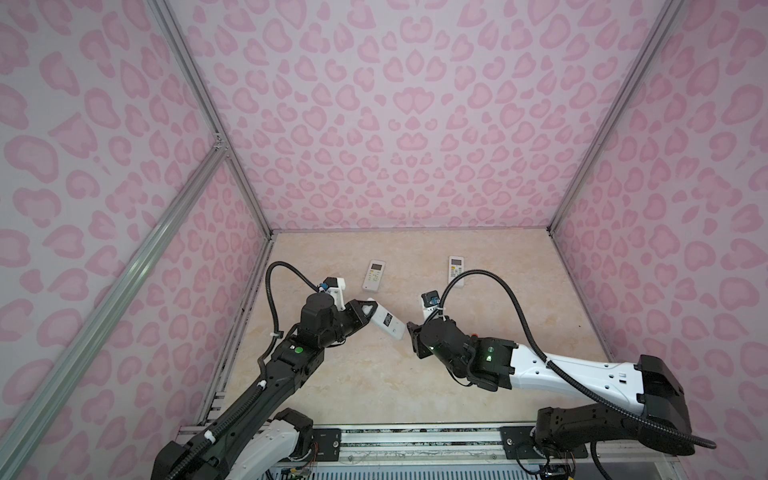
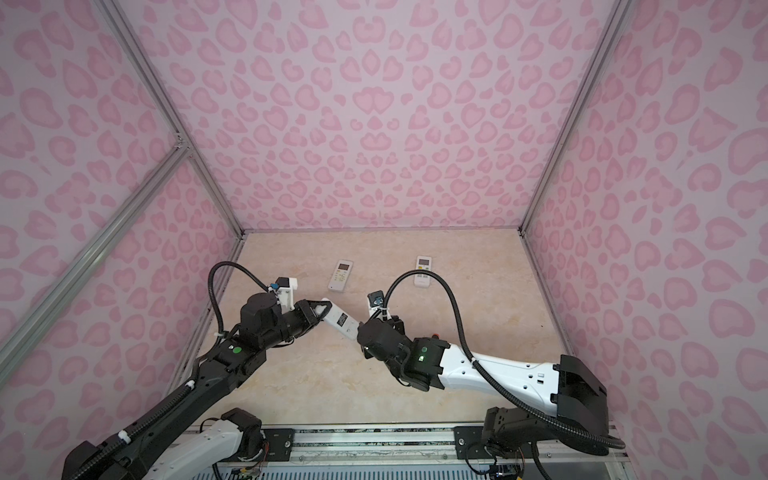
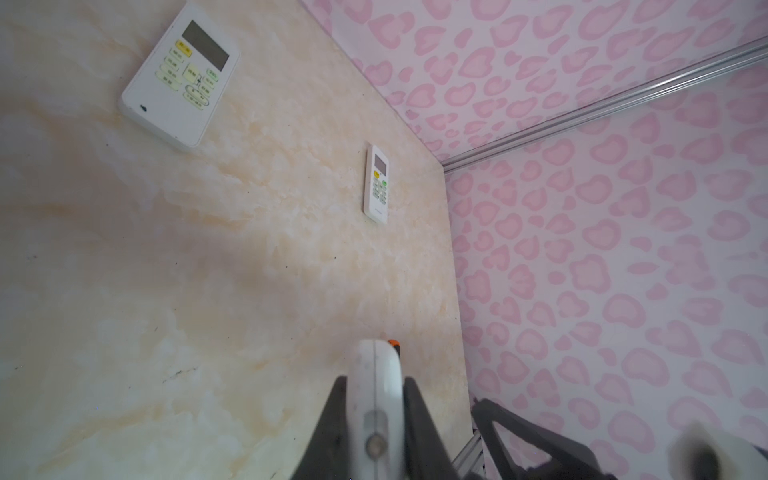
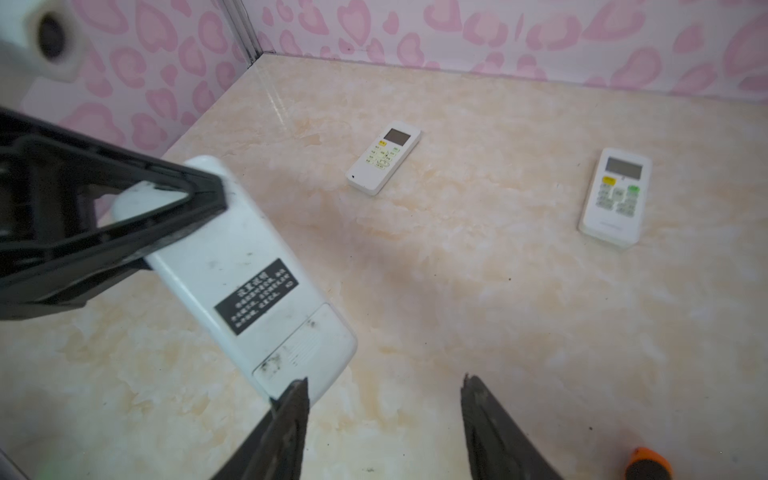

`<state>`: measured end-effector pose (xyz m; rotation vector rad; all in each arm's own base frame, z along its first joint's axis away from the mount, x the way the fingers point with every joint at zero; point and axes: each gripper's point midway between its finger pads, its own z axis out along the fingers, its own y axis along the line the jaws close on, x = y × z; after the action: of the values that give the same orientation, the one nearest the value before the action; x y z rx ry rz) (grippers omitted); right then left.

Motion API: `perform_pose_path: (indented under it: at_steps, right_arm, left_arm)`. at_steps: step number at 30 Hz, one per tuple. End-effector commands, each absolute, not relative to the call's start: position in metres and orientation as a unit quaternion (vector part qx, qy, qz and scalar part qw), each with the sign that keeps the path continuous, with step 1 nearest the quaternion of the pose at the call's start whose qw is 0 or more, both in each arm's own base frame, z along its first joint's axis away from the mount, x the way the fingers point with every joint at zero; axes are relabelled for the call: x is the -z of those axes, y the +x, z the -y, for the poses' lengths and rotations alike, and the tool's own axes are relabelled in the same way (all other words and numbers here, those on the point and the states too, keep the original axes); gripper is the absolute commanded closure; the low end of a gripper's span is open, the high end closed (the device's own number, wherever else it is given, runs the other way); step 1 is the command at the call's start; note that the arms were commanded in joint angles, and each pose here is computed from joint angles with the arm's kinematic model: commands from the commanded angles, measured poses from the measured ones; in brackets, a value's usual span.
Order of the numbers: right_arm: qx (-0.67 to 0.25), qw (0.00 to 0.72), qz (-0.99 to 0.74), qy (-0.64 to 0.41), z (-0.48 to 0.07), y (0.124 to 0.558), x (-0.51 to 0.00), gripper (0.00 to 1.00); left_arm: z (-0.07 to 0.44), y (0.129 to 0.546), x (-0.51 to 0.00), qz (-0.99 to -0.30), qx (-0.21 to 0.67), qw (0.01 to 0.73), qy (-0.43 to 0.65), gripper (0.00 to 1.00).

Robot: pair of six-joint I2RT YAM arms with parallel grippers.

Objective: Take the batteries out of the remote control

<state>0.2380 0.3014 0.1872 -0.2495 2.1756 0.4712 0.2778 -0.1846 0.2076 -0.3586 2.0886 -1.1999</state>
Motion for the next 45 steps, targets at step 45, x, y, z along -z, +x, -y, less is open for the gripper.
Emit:
perform_pose_path:
  at_steps: [45]
  right_arm:
    - [-0.568, 0.202, -0.796, 0.062, -0.355, 0.281, -0.152, 0.65]
  left_arm:
    - [0.169, 0.305, -0.221, -0.704, 0.537, 0.426, -0.185, 0.96]
